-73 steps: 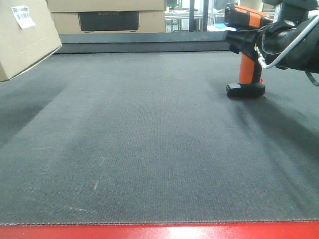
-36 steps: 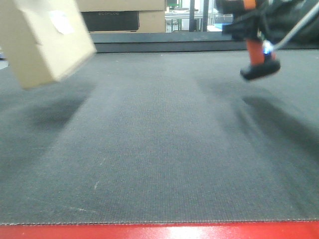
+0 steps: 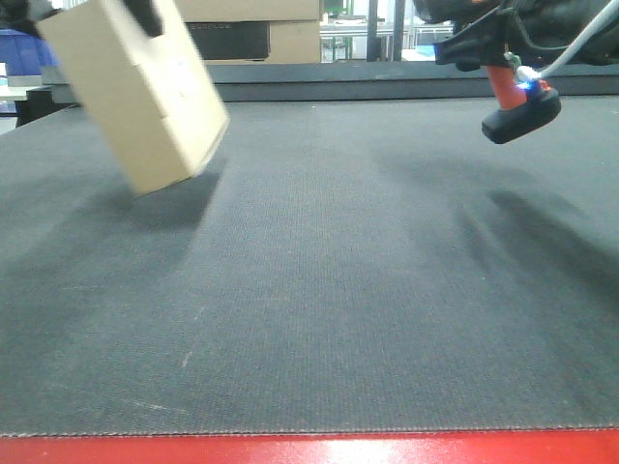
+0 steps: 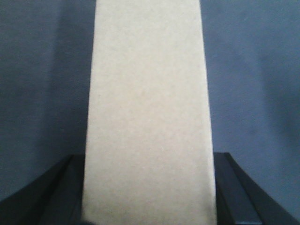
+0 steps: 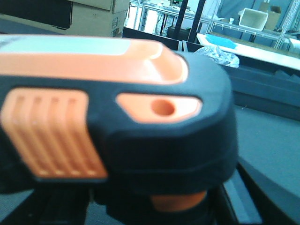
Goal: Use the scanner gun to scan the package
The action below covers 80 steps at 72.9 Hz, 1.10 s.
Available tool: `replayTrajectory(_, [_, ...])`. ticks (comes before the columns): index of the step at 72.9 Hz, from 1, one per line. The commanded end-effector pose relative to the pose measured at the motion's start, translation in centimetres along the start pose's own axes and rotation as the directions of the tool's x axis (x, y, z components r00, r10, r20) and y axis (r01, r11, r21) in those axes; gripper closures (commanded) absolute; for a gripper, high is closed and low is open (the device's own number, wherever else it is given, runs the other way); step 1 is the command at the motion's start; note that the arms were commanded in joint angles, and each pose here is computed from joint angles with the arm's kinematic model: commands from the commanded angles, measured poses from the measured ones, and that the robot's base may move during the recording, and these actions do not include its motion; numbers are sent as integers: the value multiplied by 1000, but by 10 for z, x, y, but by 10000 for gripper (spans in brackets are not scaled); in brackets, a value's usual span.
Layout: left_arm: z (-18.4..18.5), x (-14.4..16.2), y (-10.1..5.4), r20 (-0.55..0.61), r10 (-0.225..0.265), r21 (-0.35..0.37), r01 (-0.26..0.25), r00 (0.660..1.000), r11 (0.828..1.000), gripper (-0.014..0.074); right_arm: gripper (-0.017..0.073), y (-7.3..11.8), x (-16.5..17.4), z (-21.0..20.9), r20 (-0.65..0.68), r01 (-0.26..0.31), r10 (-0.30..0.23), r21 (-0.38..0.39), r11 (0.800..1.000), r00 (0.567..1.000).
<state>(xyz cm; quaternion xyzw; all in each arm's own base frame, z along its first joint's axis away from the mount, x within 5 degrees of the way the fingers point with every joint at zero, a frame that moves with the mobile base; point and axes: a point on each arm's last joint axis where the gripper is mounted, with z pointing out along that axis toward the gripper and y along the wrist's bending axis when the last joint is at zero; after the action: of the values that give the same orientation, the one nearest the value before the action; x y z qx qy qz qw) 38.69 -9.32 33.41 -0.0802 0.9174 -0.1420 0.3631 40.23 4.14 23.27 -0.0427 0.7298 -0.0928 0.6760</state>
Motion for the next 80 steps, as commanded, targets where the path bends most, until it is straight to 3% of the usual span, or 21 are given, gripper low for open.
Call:
replayTrajectory(1, [-7, -6, -11, 42, -83, 81, 79, 996, 994, 705, 727, -6, -15, -2, 81, 17, -20, 34, 999, 997])
replayTrajectory(6, [-7, -3, -19, 35, -99, 113, 94, 995, 989, 705, 727, -5, -14, -2, 70, 17, -19, 29, 999, 997])
replayTrajectory(19, [-7, 2, -36, 47, -72, 154, 64, 996, 986, 705, 727, -6, -14, -2, 72, 17, -19, 30, 999, 997])
replayTrajectory(33, [-7, 3, -38, 46, -68, 155, 60, 997, 986, 705, 727, -6, -14, -2, 73, 13, -15, 32, 999, 997])
replayTrajectory(40, [-7, 4, -36, 45, -41, 132, 35, 998, 991, 705, 727, -8, -13, -2, 63, -105, 101, 54, 993, 993])
replayTrajectory(44, [-6, 4, -32, 50, 11, 89, -15, 999, 996, 705, 728, -11, -10, -2, 44, -197, 195, 77, 977, 980])
replayTrajectory(49, [-6, 3, -25, 45, 58, 35, -59, 997, 998, 705, 728, -12, -4, -4, 29, -247, 245, 84, 965, 969])
replayTrajectory(54, [-6, 2, -15, 22, 64, -8, -63, 998, 998, 705, 728, -15, 1, -6, 33, -305, 303, 93, 948, 952])
replayTrajectory(66, [-7, -5, 11, 6, 54, -90, -53, 999, 995, 705, 728, -26, 17, -18, 107, -388, 377, 99, 917, 920])
replayTrajectory(72, [-7, -8, 17, 14, 67, -114, -65, 998, 991, 705, 728, -29, 22, -20, 121, -382, 374, 49, 923, 919])
replayTrajectory(80, [-8, -9, 19, 16, 72, -122, -69, 997, 990, 705, 728, -31, 29, -18, 134, -403, 402, -22, 915, 906])
